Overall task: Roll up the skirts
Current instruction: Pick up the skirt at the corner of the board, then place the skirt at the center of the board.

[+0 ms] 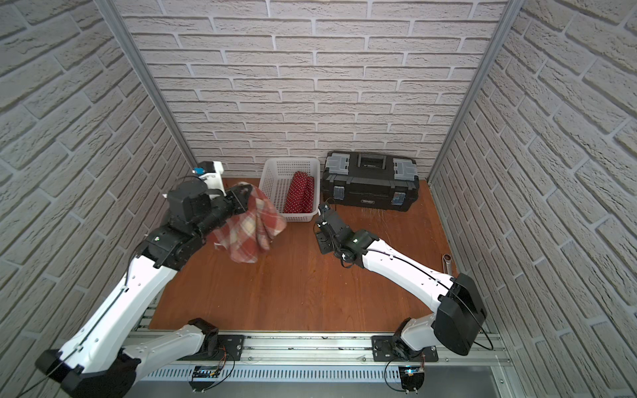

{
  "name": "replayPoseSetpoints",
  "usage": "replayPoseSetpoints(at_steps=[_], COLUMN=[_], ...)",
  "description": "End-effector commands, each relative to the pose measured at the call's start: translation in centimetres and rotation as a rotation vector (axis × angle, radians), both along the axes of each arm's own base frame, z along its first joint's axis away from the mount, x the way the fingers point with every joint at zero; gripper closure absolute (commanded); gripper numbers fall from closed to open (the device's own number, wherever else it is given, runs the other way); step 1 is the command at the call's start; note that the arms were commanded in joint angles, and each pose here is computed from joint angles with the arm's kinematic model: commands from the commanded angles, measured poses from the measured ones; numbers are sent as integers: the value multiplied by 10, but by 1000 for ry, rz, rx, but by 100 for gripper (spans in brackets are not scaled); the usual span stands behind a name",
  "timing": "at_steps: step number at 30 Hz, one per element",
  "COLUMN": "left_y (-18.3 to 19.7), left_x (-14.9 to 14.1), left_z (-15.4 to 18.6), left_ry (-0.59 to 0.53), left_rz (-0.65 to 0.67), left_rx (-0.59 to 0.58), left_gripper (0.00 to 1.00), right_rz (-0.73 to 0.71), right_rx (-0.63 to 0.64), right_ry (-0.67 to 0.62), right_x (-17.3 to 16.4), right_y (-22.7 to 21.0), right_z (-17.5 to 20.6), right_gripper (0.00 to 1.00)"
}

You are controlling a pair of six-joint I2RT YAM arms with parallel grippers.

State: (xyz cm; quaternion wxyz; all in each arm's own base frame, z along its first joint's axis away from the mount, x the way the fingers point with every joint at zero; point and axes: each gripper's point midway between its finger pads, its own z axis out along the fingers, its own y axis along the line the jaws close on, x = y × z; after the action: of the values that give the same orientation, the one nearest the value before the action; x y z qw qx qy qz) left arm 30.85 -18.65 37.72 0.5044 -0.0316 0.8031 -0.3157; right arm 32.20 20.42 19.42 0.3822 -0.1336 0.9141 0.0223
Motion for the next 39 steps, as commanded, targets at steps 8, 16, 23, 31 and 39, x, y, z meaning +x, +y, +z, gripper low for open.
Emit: replayPoseSetpoints(at_steps=[8, 16, 23, 31, 39], left_y=[-97, -12, 90, 88, -10], left_x=[-37, -45, -81, -84, -131], left_z=[-105, -202, -267, -234, -233], left_ry=[254, 468, 618, 552, 567], left_rz=[-247, -50, 223, 183, -84], left_rx=[33, 49, 42, -63, 136], left_gripper=[99, 91, 76, 37, 32], right_rz=[-262, -135, -41, 23, -34], right_rx=[-134, -13, 107, 202, 143], right_ry=[-122, 86, 273, 364, 405], right_x=[-29, -44, -52, -71, -86], right_y=[-102, -65, -23, 2, -20], right_z=[24, -36, -93, -121, -141], right_gripper=[40, 33, 32, 32, 32])
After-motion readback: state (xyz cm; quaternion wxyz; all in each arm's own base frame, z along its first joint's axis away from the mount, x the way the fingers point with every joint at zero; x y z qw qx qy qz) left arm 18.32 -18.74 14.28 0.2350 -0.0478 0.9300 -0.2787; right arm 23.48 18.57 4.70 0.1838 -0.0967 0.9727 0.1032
